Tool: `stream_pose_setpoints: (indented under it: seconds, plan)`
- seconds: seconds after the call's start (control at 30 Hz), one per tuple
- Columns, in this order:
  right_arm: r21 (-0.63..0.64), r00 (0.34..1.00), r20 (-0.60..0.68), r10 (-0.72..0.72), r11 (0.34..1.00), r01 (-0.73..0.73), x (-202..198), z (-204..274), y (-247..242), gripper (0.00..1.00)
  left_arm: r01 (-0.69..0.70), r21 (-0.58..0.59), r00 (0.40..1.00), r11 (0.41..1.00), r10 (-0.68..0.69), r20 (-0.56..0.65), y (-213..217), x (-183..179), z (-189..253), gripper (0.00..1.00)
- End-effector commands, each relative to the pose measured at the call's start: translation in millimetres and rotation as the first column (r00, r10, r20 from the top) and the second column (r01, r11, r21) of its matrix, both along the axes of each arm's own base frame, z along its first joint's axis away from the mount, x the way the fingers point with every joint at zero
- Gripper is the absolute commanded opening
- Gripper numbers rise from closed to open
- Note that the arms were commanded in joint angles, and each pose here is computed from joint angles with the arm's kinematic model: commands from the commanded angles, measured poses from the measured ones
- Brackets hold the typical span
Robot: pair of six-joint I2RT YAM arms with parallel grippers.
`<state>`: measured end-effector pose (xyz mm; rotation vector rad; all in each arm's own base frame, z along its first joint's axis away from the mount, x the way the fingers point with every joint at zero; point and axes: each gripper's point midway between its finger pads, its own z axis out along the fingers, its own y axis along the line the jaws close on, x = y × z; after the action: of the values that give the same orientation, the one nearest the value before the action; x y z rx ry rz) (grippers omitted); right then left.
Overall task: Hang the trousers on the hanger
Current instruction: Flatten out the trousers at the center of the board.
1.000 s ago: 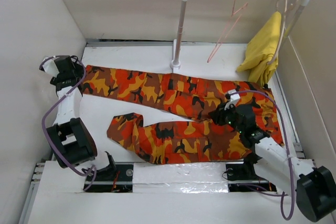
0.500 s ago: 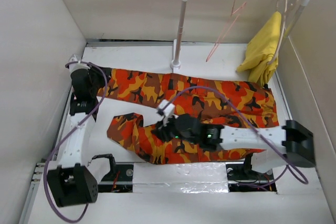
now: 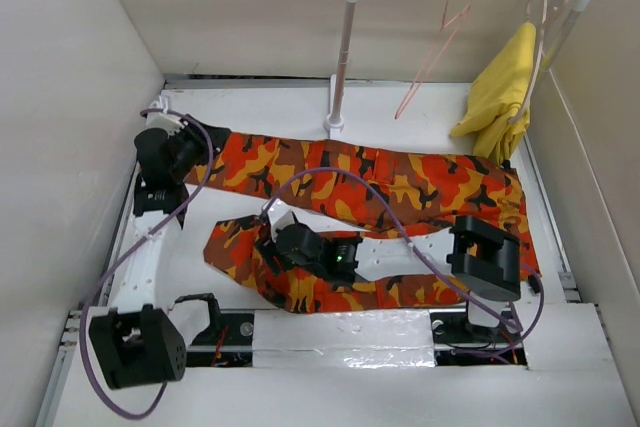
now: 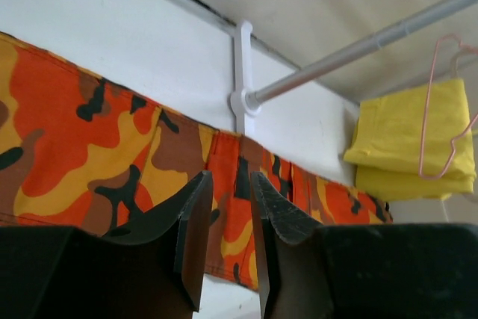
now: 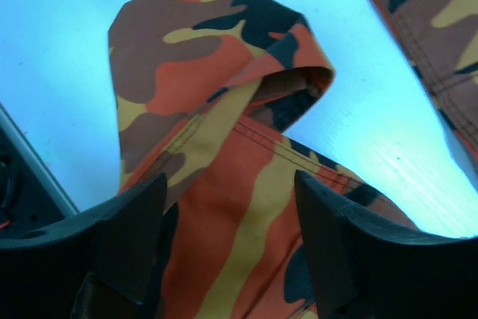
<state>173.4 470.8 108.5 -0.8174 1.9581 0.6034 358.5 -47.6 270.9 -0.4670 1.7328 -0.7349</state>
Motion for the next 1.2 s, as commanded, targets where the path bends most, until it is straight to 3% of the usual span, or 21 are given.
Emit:
stream_pose_setpoints:
  seconds: [0.0,0.03,0.07,0.13,0.23,0.27,0.4,0.53,0.57,0.63,0.8,0.9,0.93,1.17]
  plan:
    - [0.106,0.994,0.041,-0.102,0.99,0.097,12.8,39.0,-13.3,0.65,0.186,0.079,0.982,0.979,-0.188,0.027,-21.0,5.4,17.6,0.24]
    - [0.082,0.992,0.048,-0.117,0.99,0.113,14.9,29.5,-30.6,0.5,0.217,0.078,0.976,0.973,-0.217,0.0,-24.0,9.8,8.5,0.22]
    - [0.115,0.987,0.08,-0.143,0.984,0.133,17.2,53.5,-45.3,0.16,0.244,0.086,0.969,0.966,-0.246,0.004,-32.2,11.1,12.4,0.15]
    - [0.085,0.973,0.12,-0.195,0.979,0.186,28.5,56.6,-80.2,0.0,0.335,0.153,0.942,0.93,-0.329,-0.059,-63.2,6.9,1.4,0.09]
    - [0.134,0.951,0.15,-0.272,0.958,0.253,43.6,90.4,-131.3,0.0,0.4,0.309,0.916,0.863,-0.391,-0.094,-110.2,-6.5,5.1,0.09]
    - [0.109,0.946,0.151,-0.286,0.956,0.272,44.4,80.7,-151.2,0.0,0.382,0.348,0.923,0.856,-0.374,-0.091,-113.5,-6.7,8.1,0.12]
    - [0.242,0.897,0.164,-0.411,0.898,0.368,57.2,110.5,-228.0,0.0,0.448,0.465,0.894,0.764,-0.393,-0.215,-134.4,-23.3,-24.4,0.32]
    - [0.318,0.873,0.166,-0.458,0.863,0.392,65.2,107.9,-274.8,0.07,0.541,0.593,0.84,0.596,-0.342,-0.422,-165.6,-50.4,-82.5,0.44]
    - [0.328,0.87,0.165,-0.465,0.858,0.396,70.4,106.4,-283.5,0.11,0.489,0.656,0.867,0.575,-0.244,-0.434,-156.7,-49.0,-88.7,0.47]
    - [0.315,0.87,0.161,-0.465,0.86,0.401,72.6,94.3,-292.9,0.15,0.523,0.71,0.844,0.472,-0.173,-0.507,-156.7,-66.0,-113.6,0.58]
    - [0.274,0.877,0.149,-0.456,0.871,0.407,81.8,72.9,-308.5,0.23,0.585,0.694,0.758,0.42,0.023,-0.652,-128.3,-94.9,-167.9,0.68]
    - [0.272,0.895,0.142,-0.422,0.886,0.375,79.9,72.7,-308.0,0.24,0.575,0.728,0.734,0.372,0.158,-0.661,-104.4,-101.2,-185.8,0.71]
    - [0.278,0.897,0.144,-0.418,0.887,0.368,79.9,73.1,-308.3,0.24,0.564,0.732,0.722,0.381,0.203,-0.662,-97.1,-101.3,-192.5,0.72]
    - [0.303,0.904,0.153,-0.399,0.89,0.341,75.3,77.0,-307.7,0.26,0.578,0.724,0.681,0.377,0.265,-0.682,-82.9,-102.4,-212.5,0.72]
